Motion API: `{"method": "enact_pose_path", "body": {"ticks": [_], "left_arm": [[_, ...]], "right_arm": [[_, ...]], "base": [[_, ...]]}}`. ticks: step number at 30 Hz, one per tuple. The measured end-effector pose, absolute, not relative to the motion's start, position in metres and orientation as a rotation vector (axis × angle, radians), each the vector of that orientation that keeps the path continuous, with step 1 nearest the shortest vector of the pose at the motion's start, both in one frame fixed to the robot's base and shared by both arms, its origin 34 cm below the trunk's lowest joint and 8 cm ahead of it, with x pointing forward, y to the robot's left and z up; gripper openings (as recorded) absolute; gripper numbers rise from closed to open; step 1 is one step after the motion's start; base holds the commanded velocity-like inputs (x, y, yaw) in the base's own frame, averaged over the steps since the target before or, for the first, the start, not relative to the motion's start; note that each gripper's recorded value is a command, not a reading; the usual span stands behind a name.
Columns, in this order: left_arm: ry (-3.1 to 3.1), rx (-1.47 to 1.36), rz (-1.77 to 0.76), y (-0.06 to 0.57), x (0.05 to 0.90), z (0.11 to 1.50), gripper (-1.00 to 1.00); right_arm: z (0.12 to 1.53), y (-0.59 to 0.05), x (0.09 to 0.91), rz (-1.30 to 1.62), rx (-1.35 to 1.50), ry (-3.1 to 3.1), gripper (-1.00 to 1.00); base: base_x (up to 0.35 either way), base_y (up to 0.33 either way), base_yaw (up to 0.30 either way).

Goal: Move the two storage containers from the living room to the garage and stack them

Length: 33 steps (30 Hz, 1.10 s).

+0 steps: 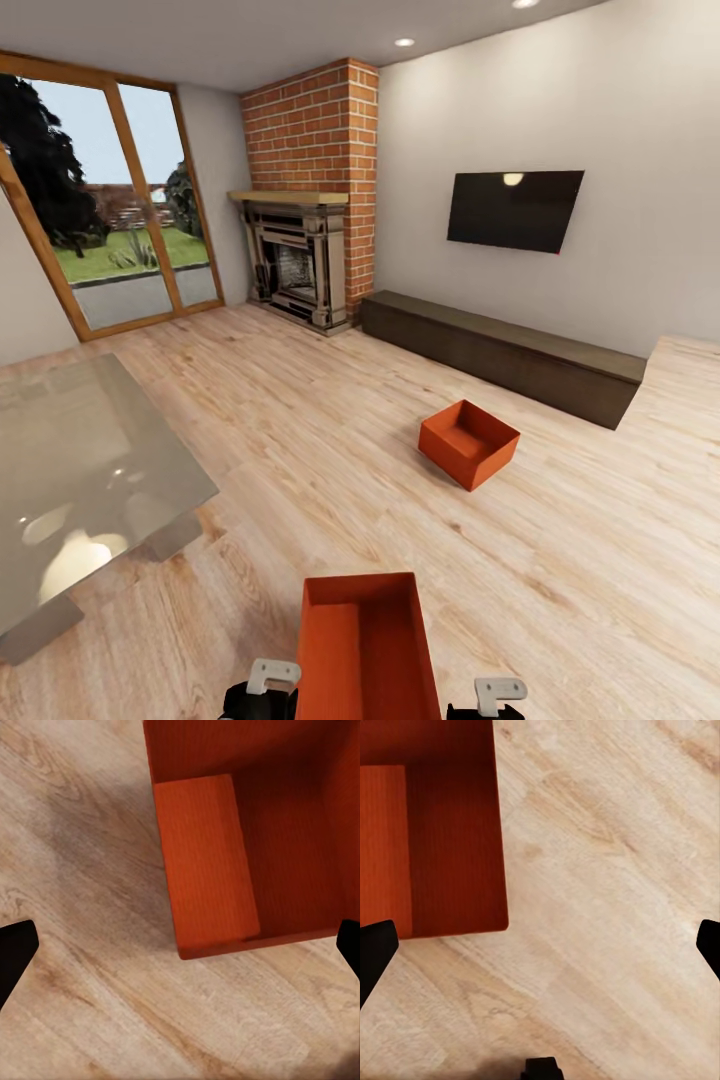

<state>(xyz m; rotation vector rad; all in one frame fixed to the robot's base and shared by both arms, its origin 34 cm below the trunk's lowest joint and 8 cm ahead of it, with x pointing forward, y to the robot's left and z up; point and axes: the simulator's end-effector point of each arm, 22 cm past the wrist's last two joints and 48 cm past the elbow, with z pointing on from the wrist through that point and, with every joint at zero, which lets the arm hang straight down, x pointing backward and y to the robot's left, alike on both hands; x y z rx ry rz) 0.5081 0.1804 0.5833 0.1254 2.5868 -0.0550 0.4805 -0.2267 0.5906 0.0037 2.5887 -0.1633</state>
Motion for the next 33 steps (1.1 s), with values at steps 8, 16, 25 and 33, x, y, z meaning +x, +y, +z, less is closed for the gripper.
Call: {"method": "enact_pose_path", "body": {"ticks": [8, 16, 25, 33], "left_arm": [[2.587, 0.125, -0.055, 0.180, 0.508, 0.583, 1.00], [2.587, 0.125, -0.055, 0.180, 0.508, 0.583, 1.00], [2.594, 0.121, -0.045, 0.186, 0.506, 0.582, 1.00], [2.592, 0.124, -0.029, 0.195, 0.506, 0.581, 1.00]], "right_arm": [[0.591, -0.227, 0.481, -0.162, 0.003, 2.589, 1.00], [0.591, -0.227, 0.481, -0.163, -0.002, 2.588, 1.00], [0.592, -0.226, 0.483, -0.171, -0.016, 2.583, 1.00], [0.599, -0.229, 0.499, -0.187, -0.023, 2.559, 1.00]], "base": [[0.007, -0.003, 0.000], [0.001, 0.000, 0.000], [0.000, 0.000, 0.000], [0.000, 0.000, 0.000]]}}
